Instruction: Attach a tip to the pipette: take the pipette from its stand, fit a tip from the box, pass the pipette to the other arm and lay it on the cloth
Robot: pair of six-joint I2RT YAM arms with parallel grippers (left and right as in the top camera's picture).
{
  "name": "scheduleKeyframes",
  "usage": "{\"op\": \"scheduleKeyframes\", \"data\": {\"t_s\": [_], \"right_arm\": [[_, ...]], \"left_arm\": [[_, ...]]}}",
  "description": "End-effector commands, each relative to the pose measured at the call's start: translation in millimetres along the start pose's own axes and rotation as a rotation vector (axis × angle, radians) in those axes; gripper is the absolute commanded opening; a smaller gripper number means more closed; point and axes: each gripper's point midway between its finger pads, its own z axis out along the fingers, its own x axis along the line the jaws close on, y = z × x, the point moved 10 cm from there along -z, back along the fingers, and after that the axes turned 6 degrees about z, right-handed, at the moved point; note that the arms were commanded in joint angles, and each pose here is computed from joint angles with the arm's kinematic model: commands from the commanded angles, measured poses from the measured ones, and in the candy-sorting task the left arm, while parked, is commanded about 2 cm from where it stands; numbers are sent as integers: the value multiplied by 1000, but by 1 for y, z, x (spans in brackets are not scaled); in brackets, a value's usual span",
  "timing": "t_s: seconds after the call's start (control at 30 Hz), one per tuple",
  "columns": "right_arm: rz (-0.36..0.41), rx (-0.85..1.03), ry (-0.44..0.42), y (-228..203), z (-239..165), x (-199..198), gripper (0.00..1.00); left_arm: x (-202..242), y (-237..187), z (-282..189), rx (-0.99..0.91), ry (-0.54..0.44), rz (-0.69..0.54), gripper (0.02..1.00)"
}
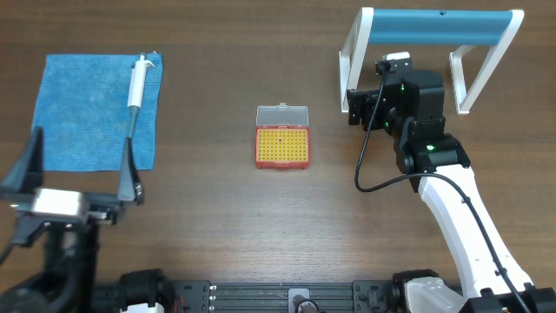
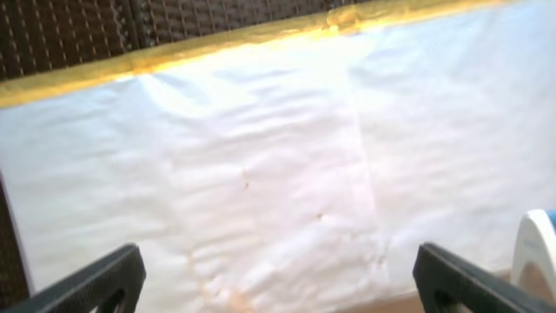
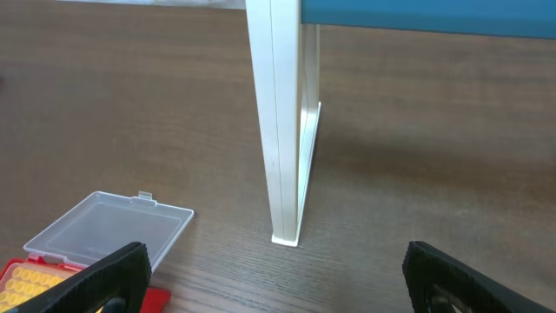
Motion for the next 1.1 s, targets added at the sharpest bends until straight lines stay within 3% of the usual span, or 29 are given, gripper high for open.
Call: {"op": "scheduleKeyframes", "data": {"t_s": [0.03,0.33,0.67,0.9,1.1], "right_arm": [[-13,-10,13,3,-1,3,945],[-13,-10,13,3,-1,3,950],[-13,-10,13,3,-1,3,945],[-13,-10,13,3,-1,3,945],[-13,-9,13,3,-1,3,947]], "left_arm": [[-15,-54,-4,-46,-30,-143,996],[-30,-113,-16,-22,14,-166,996],[-49,-176,-20,70,-6,-245,996],[-50,-189,-22,171,65,-290,996],[-61,-215,-29,365,24,-335,996]]}}
